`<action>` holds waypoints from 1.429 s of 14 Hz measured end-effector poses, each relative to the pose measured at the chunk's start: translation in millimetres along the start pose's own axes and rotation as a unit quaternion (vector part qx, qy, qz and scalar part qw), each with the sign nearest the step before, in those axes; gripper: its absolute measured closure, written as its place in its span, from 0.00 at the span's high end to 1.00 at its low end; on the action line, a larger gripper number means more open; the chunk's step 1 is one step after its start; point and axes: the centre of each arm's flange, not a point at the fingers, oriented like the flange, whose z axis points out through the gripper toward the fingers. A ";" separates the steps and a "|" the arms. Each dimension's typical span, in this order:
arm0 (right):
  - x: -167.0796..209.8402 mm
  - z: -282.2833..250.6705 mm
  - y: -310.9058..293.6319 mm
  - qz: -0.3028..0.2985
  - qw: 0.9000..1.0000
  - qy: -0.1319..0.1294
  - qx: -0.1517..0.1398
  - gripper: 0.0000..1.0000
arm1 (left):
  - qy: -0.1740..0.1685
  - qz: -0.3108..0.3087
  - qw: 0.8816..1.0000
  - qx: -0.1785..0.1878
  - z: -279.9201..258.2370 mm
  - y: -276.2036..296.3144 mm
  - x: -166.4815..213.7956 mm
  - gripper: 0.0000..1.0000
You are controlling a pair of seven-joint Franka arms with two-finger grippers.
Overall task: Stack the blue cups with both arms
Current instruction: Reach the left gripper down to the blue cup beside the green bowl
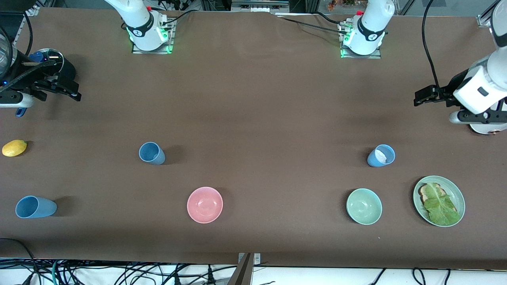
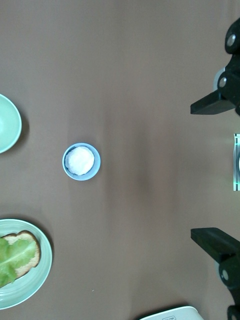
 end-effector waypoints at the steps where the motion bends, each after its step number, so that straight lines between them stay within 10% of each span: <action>1: 0.0 -0.1 -0.1 0.000 1.000 0.000 0.000 1.00 | -0.008 -0.004 1.000 0.001 11.7 -5.7 8.3 1.00; 11: 0.0 0.0 -0.1 0.000 1.000 0.000 0.000 1.00 | 0.022 0.025 0.999 0.001 161.9 -16.1 117.5 1.00; 20: 0.0 0.1 -0.3 -0.001 1.000 0.000 0.000 1.00 | 0.037 0.056 0.998 0.001 270.6 -29.2 107.7 0.87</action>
